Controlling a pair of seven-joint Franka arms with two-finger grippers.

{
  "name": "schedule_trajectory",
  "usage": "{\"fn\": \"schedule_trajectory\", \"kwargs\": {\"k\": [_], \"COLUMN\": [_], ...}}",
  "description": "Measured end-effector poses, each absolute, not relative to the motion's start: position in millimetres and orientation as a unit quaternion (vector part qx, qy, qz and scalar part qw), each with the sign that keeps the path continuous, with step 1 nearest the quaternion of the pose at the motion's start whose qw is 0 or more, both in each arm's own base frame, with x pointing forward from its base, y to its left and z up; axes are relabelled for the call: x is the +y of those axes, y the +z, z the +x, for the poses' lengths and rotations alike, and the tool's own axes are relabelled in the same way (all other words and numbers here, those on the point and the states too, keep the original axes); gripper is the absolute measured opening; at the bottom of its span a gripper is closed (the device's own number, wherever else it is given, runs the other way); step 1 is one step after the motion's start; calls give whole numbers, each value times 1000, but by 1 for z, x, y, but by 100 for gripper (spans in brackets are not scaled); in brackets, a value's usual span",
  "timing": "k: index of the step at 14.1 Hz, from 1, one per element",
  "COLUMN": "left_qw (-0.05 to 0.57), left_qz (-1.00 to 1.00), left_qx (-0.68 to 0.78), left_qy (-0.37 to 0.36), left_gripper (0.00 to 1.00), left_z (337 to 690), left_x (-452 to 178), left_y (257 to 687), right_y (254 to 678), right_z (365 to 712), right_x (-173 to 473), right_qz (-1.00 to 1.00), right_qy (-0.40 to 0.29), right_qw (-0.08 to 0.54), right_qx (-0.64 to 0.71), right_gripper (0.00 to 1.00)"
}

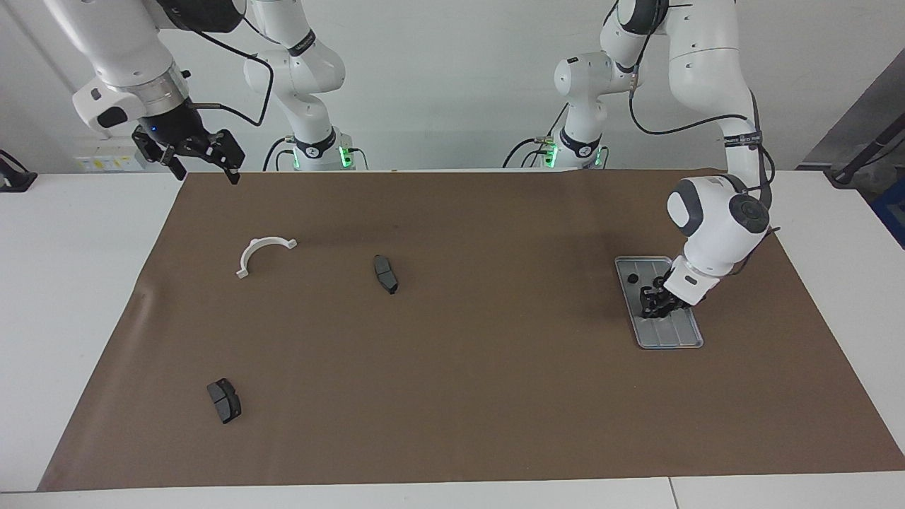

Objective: Place bearing gear from tray to pile
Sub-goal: 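Carry the bearing with the left gripper to the table center and release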

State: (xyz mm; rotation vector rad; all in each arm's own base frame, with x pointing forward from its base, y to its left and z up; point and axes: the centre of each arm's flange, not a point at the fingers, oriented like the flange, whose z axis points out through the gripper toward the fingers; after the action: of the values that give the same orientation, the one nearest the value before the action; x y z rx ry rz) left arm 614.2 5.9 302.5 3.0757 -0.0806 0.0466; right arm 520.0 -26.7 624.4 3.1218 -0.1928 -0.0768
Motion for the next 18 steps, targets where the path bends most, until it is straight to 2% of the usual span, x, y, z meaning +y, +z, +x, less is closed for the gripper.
{"fn": "schedule_trajectory", "kwargs": {"k": [2,5,9,14,18], "left_qw": [33,36,38,26,22], "left_qz": [999,999,998,990,985], "left_qx": [-26,-2,54,137,170], "left_qy": [17,7,-4,-11,-12], "left_gripper": [36,36,36,36,36], "left_z": [618,635,638,599,555], "left_x": [5,-10,-92,-241,-330], "left_y": [309,343,369,372,373], "right_y": [624,624,624,624,624], "right_z": [520,520,520,520,520], "right_x": [-27,-27,-27,-27,-27], "right_qz": [998,998,998,998,998], "right_qy": [-25,-25,-25,-25,-25], "right_qw": [6,6,6,6,6], "right_qx": [-62,-62,-62,-62,-62], "right_gripper": [100,100,100,100,100]}}
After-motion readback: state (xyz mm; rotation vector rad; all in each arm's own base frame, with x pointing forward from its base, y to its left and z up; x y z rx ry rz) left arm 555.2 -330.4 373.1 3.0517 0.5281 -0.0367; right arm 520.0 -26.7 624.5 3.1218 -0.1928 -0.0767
